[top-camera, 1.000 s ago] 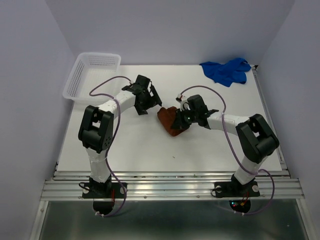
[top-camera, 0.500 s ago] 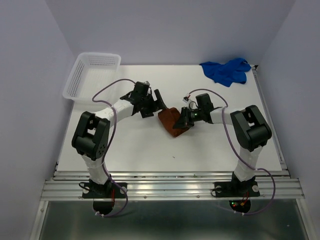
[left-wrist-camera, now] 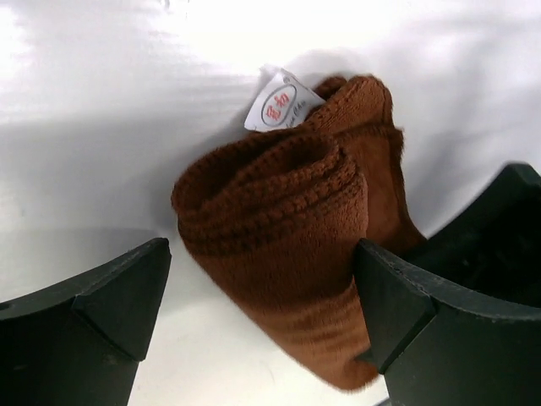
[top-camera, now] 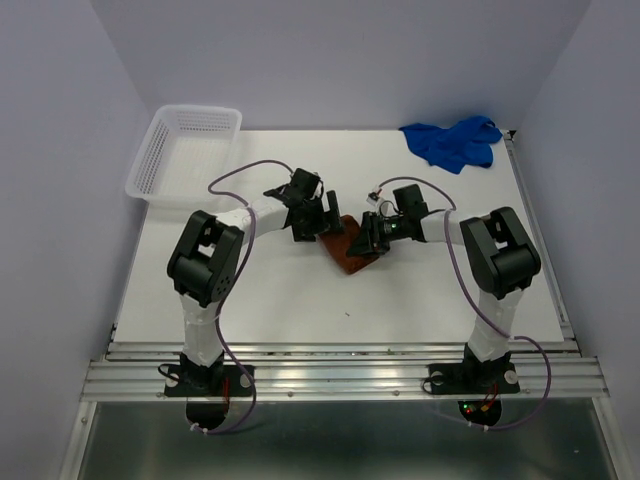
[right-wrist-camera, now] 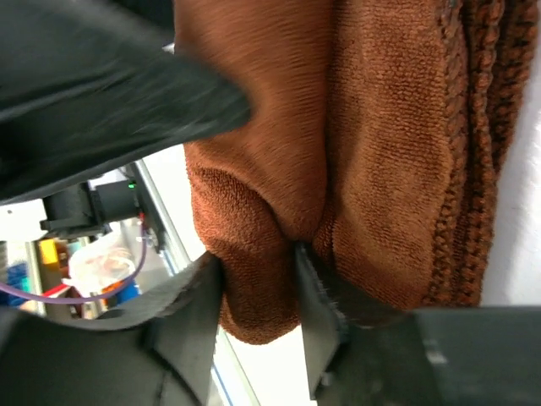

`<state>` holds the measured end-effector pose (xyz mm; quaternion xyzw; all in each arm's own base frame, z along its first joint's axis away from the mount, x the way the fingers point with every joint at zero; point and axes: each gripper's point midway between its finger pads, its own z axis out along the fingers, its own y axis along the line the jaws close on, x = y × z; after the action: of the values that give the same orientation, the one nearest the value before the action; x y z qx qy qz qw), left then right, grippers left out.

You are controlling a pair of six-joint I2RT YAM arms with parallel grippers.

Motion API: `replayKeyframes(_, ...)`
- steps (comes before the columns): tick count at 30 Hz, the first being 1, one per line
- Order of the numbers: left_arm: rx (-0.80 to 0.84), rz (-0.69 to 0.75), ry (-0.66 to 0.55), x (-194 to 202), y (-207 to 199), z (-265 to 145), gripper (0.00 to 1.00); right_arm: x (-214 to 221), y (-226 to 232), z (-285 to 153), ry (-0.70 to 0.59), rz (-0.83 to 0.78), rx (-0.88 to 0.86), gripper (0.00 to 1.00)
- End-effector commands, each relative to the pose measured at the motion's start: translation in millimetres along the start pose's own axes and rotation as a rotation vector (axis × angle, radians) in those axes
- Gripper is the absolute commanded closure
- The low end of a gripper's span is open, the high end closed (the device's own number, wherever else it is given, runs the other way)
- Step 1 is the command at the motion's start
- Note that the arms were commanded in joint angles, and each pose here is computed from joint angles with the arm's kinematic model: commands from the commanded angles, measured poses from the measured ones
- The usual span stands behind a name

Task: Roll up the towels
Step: Roll the towel

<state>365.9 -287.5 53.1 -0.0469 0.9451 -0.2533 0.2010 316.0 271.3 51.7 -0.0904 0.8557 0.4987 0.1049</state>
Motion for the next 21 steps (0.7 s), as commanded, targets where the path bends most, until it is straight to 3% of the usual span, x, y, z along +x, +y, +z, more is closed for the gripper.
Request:
replayKeyframes(1, -0.127, 0.040, -0.008, -9, 7, 6, 0.05, -7, -10, -11, -0.026, -0.069, 0.112, 0.53)
replayKeyframes(3, -0.177, 0.023, -0.001, -11, 15, 12, 0.12, -8, -4, -15, -0.033, -0.109, 0.107, 0.47)
replayKeyframes(6, -0.195, 0.012, -0.011, -16, 15, 13, 0.32, -6, 7, -18, -0.028, -0.250, 0.145, 0.39)
replayKeyframes(10, -0.226, 0.015, -0.017, -21, 14, 11, 0.49, -20, 25, -28, -0.113, -0.436, 0.317, 0.34)
replayKeyframes(16, -0.241, 0.040, -0.008, -25, 10, 5, 0.54, -34, 44, -32, -0.209, -0.667, 0.480, 0.29)
replayKeyframes(21, -0.238, 0.050, 0.012, -26, 6, 2, 0.54, -35, 49, -17, -0.210, -0.866, 0.580, 0.26)
